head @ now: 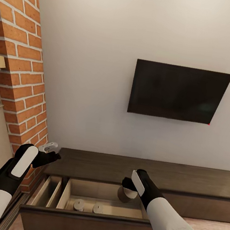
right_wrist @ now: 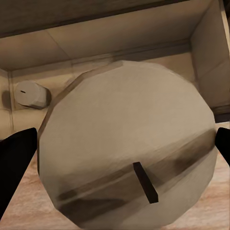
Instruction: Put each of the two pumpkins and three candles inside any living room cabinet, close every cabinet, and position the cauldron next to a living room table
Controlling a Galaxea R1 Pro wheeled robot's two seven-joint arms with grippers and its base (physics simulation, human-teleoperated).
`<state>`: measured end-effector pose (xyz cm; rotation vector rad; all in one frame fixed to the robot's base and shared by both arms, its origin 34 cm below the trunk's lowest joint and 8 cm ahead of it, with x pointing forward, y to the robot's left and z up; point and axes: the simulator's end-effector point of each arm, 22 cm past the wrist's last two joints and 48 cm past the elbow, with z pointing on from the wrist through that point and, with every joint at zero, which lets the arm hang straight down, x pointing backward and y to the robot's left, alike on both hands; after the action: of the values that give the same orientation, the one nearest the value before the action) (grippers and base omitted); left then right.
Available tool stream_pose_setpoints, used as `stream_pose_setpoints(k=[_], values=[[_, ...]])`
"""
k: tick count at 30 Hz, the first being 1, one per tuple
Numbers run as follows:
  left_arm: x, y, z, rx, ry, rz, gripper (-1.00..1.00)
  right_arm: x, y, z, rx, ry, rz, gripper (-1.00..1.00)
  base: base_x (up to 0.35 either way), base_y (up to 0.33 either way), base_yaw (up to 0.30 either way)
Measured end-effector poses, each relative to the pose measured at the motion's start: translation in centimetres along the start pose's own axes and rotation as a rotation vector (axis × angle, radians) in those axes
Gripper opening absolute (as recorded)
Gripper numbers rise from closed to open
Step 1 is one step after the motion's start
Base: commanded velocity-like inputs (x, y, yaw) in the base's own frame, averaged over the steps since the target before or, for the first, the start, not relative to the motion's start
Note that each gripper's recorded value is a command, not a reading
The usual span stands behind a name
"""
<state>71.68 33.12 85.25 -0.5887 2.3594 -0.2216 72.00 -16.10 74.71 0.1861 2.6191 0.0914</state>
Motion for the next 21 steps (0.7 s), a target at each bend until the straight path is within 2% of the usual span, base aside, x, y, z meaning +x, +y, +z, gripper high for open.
stream_pose_setpoints(k=[21], values=[[2.4,1.3,2.6,0.0,-0.001,0.0,1.0,2.0,-0.5,3.1,0.003,-0.003,-0.001,-1.0,0.0,0.0,0.0]])
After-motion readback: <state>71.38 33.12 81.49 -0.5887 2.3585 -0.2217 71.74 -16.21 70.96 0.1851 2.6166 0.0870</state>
